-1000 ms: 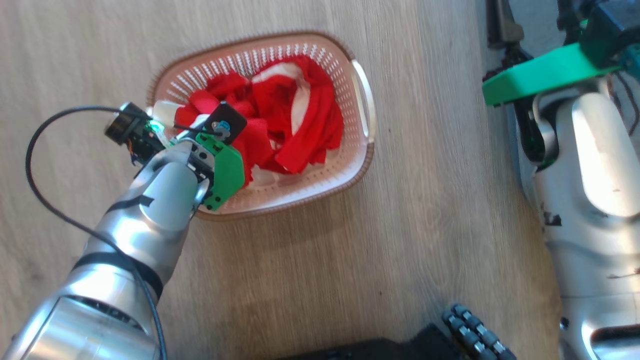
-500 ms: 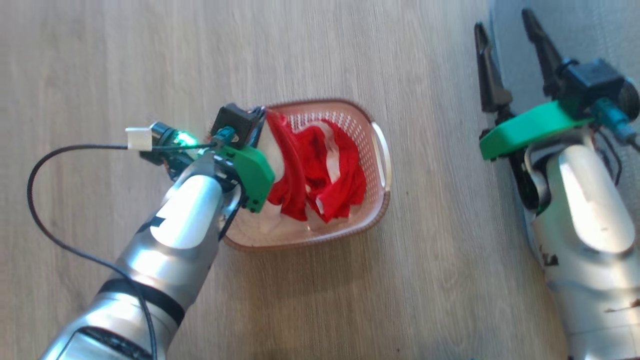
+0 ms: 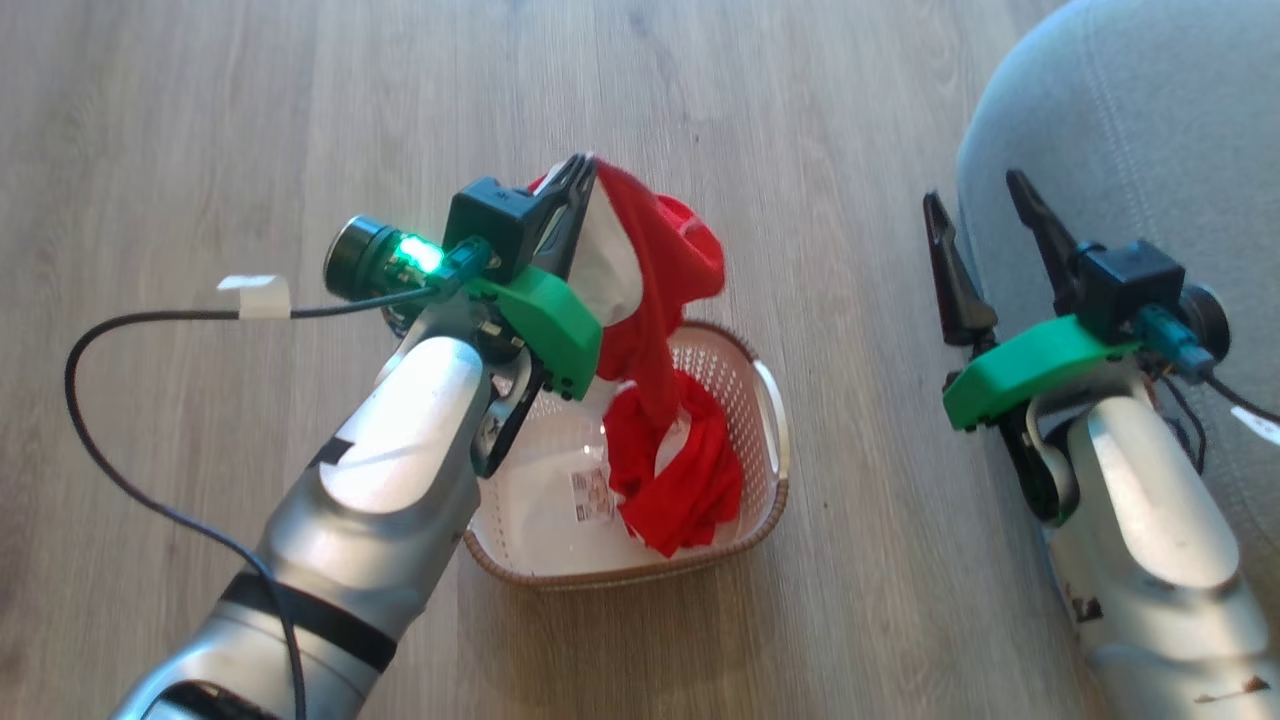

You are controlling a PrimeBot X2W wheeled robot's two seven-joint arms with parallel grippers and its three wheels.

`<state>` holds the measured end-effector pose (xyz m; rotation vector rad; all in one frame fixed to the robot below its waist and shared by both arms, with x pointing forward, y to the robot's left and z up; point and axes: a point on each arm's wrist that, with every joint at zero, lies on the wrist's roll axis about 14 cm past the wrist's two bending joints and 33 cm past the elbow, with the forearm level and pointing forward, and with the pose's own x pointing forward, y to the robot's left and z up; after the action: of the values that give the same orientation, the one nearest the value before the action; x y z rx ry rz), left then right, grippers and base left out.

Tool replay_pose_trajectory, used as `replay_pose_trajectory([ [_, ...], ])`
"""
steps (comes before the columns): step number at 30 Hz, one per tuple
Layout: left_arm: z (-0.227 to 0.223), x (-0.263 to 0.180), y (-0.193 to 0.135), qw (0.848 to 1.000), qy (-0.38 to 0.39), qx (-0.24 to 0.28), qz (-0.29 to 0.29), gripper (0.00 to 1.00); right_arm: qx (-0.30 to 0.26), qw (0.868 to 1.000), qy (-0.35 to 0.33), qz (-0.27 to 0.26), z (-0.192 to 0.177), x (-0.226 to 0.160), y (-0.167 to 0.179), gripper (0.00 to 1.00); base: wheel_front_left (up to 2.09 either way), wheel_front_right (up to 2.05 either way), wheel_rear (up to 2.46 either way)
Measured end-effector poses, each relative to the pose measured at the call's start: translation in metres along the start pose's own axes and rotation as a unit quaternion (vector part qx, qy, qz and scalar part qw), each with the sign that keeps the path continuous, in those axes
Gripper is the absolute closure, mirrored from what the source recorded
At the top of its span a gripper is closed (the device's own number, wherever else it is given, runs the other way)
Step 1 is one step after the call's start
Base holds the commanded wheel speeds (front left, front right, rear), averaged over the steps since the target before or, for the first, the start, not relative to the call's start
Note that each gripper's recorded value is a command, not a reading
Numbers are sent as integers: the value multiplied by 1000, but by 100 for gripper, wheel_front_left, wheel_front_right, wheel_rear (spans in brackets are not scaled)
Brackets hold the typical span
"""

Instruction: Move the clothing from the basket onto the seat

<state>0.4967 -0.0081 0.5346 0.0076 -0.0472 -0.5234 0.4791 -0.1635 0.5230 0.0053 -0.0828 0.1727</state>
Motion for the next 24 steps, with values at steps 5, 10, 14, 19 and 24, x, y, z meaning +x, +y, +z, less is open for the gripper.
replay_pose_trajectory([
  [5,52,-4,-12,998,-65,8,-13,100,3,1000,-5,-3,8,-16,1,0,0,0,0],
  [10,113,-7,-28,989,-142,21,-34,100,4,1000,-2,-3,8,-31,4,0,0,0,0],
  [14,156,-9,-36,979,-194,35,-47,100,3,1000,-3,0,10,-37,7,0,0,0,0],
  [19,176,-13,-43,974,-218,38,-56,100,5,1000,4,14,5,-42,17,0,0,0,0],
  [24,178,-15,-49,972,-221,41,-64,100,9,999,-1,52,8,-41,43,0,0,0,0],
])
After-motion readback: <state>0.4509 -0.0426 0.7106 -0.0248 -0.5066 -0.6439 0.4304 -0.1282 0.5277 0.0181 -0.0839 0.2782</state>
